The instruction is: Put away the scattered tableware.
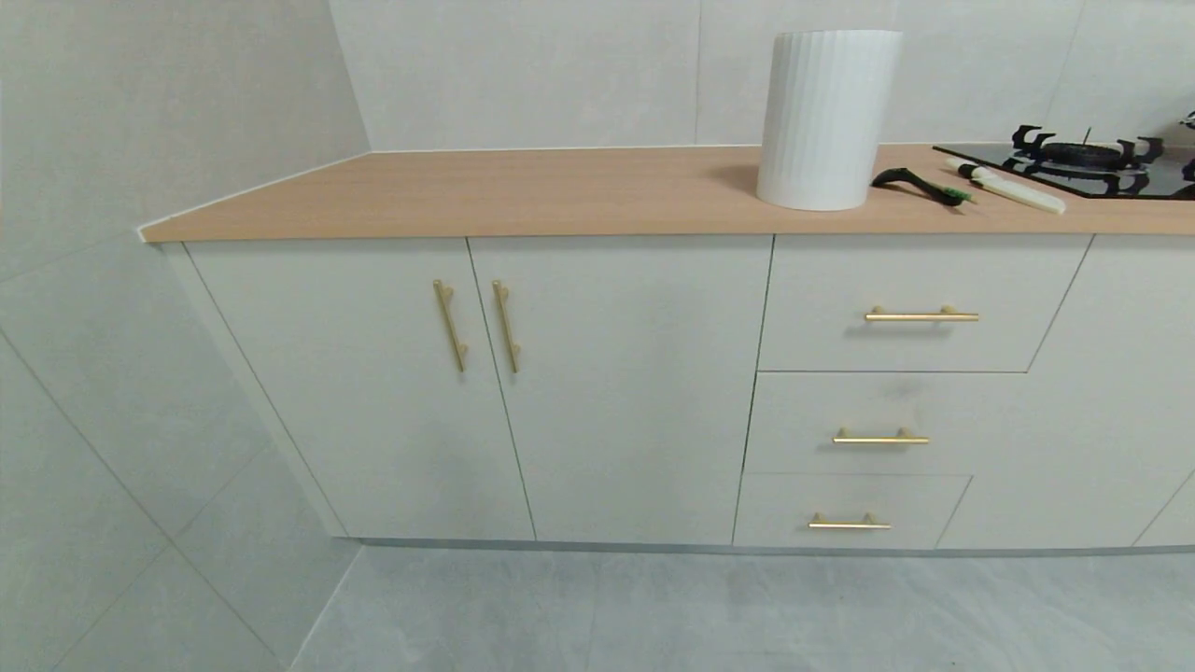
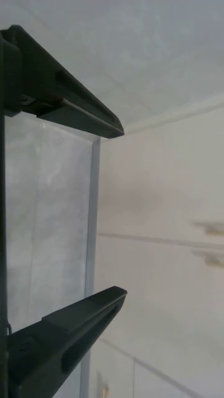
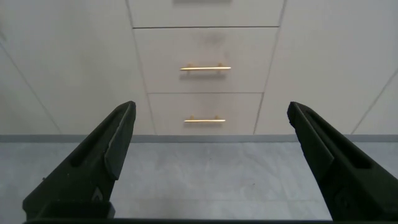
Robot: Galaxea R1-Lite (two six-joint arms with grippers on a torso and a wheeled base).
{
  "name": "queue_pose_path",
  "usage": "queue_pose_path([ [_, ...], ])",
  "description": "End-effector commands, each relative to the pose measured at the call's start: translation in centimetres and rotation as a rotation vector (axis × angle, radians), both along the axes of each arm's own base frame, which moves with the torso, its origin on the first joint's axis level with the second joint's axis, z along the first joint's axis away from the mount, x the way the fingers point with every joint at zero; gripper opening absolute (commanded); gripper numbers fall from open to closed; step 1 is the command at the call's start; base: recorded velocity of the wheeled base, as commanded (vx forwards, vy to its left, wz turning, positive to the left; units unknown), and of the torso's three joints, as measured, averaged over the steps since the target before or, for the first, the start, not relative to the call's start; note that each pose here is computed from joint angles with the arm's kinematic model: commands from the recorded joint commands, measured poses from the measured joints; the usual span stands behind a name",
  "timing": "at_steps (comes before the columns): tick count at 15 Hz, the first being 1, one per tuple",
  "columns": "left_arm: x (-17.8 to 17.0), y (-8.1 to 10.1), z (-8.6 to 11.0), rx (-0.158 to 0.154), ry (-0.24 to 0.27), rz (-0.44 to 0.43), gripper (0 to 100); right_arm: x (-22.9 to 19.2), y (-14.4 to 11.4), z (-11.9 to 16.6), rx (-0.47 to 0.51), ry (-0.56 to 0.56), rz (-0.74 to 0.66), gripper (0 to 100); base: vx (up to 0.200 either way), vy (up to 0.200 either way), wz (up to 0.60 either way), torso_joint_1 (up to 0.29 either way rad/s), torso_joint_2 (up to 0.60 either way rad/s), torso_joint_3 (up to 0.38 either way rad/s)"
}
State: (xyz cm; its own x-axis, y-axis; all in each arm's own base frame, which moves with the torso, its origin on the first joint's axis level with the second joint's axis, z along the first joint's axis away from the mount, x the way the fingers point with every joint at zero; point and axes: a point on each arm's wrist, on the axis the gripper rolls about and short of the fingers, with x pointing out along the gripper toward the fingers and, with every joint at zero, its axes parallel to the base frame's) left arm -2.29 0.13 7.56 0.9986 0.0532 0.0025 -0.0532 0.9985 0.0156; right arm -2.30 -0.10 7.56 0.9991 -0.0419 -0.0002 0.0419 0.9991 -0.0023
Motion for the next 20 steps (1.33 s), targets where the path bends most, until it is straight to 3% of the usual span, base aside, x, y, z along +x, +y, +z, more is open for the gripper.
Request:
queue_pose_path([
  [1,0.01,0.0,0.01,0.0,0.001,0.0,100,0.02,0.0,0.0,-0.001,0.003,0.0,100,0.0,-0.2,0.0,0.002,0.0,0.007],
  [3,0.01,0.0,0.02,-0.019,-0.002,0.002,100,0.02,0.0,0.0,-0.001,0.003,0.002,100,0.0,0.0,0.0,0.0,0.0,0.0],
  [8,0.01,0.0,0.02,-0.019,-0.002,0.002,100,0.02,0.0,0.0,-0.001,0.003,0.0,100,0.0,0.0,0.0,0.0,0.0,0.0],
  [11,0.01,0.0,0.02,-0.02,-0.002,0.002,100,0.02,0.0,0.0,-0.001,0.003,0.002,100,0.0,0.0,-0.6,0.004,0.0,0.005],
  [20,0.01,0.0,0.02,-0.022,-0.002,0.002,100,0.02,0.0,0.0,-0.001,0.003,0.002,100,0.0,0.0,0.0,0.0,0.0,0.0],
])
